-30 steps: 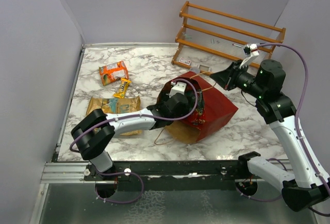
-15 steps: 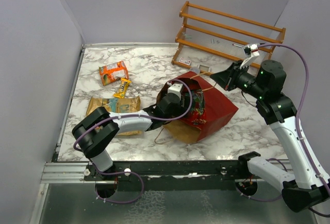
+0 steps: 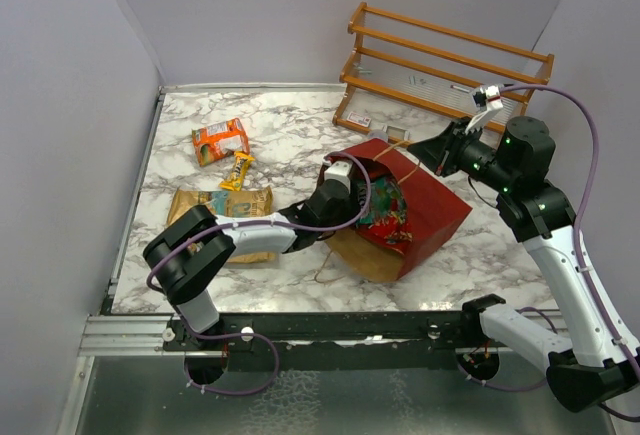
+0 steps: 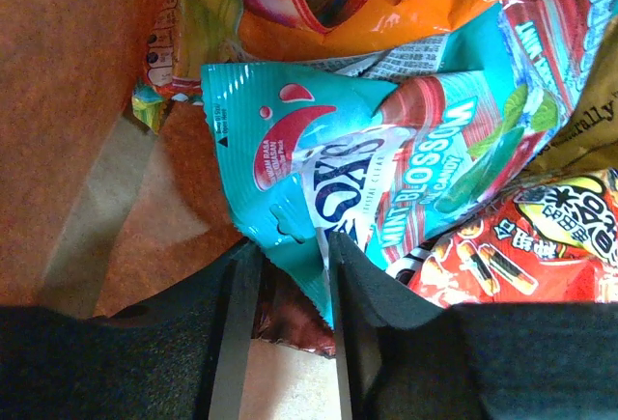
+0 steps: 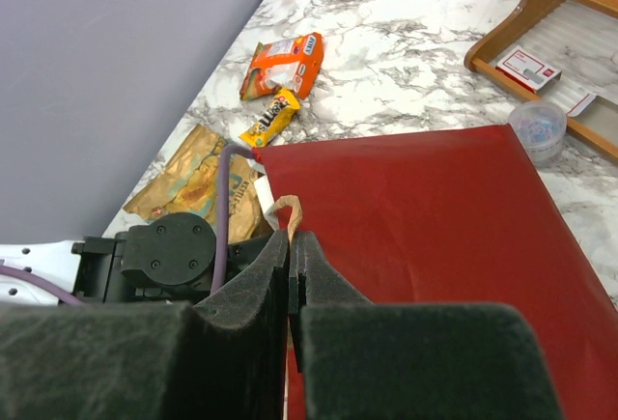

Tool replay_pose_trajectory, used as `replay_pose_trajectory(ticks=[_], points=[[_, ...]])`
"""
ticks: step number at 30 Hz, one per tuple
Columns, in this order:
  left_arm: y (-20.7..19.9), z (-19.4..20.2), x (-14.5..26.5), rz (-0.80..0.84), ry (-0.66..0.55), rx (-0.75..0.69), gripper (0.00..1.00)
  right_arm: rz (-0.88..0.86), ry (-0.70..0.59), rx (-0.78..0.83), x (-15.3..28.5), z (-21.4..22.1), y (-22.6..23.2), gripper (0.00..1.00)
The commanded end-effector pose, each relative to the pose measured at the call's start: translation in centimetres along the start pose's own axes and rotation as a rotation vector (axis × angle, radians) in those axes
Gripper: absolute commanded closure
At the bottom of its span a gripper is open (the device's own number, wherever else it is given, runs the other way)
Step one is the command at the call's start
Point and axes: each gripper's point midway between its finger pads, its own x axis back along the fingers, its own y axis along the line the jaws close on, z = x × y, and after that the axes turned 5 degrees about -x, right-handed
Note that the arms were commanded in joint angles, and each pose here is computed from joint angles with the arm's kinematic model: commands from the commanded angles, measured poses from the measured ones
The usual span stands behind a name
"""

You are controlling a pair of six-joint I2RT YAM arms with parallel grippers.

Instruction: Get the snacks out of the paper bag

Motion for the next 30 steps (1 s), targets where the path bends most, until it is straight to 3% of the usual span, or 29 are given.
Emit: replay_pose_trajectory(ticks=[1, 7, 17, 30], points=[[0.3, -0.3, -0.6, -0.045, 0.001, 0.031, 0.61, -0.035, -0.029, 0.023, 0.8, -1.1, 1.3, 0.98], [-0.7, 0.3, -1.8, 0.001, -0.004, 0.076, 0.61, -0.034, -0.026, 0.020, 0.8, -1.0, 1.3, 0.98], [-1.8, -0.4, -0.8, 0.065, -0.009, 0.059, 1.00, -0.019, -0.039, 0.035, 1.1, -1.5, 1.3, 0.98], [-7.3, -4.8, 11.0, 0.431, -0.031, 0.011, 1.00, 0.043, -0.094, 0.068, 1.6, -2.5, 0.4, 0.98]])
